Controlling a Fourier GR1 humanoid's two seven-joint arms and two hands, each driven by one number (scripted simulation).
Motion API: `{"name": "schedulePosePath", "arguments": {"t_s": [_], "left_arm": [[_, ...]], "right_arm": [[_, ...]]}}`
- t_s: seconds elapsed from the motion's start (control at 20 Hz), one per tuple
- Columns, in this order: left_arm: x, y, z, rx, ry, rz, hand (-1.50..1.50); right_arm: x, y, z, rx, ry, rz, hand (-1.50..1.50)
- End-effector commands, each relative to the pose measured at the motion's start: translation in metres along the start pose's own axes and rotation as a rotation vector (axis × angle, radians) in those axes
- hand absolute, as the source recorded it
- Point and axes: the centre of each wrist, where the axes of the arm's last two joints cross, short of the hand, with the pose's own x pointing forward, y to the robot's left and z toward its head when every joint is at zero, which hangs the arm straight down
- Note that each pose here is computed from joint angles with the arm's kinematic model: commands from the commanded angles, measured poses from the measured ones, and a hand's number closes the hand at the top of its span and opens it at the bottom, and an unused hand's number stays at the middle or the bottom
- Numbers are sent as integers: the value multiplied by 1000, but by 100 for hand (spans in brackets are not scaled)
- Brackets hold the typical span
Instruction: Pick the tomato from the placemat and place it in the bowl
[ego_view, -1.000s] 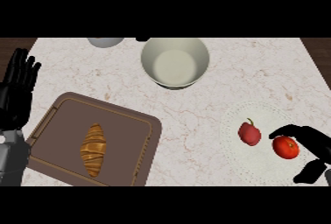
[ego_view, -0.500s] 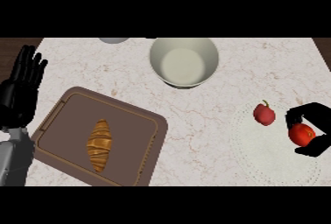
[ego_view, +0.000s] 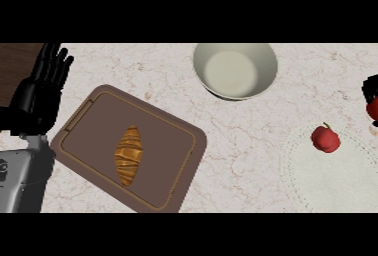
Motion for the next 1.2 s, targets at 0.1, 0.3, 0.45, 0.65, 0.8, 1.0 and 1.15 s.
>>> {"name": "schedulePosePath", "arguments": {"t_s": [0.1,0.3,0.45,0.65,0.8,1.0,1.15], "left_arm": [[5,-6,-8,-10,-9,2,0],[0,-18,-8,2,14,7,0],[-10,-6,2,16,29,-7,0],[-4,-1,0,-3,19,-14,0],[-3,-5,-2,9,29,-6,0],[-6,-1,-4,28,30,-21,0],[-9,0,0,25,45,-15,0]], "right_arm": [[-9,-49,2,-183,0,31,150],[-8,-73,-1,-249,-75,-3,150],[-16,-87,10,-308,-200,-81,150],[-5,-124,7,-399,-300,-105,150],[-2,-134,2,-428,-404,-215,150],[14,-146,-17,-415,-495,-346,150],[34,-159,-35,-344,-536,-368,150]]}}
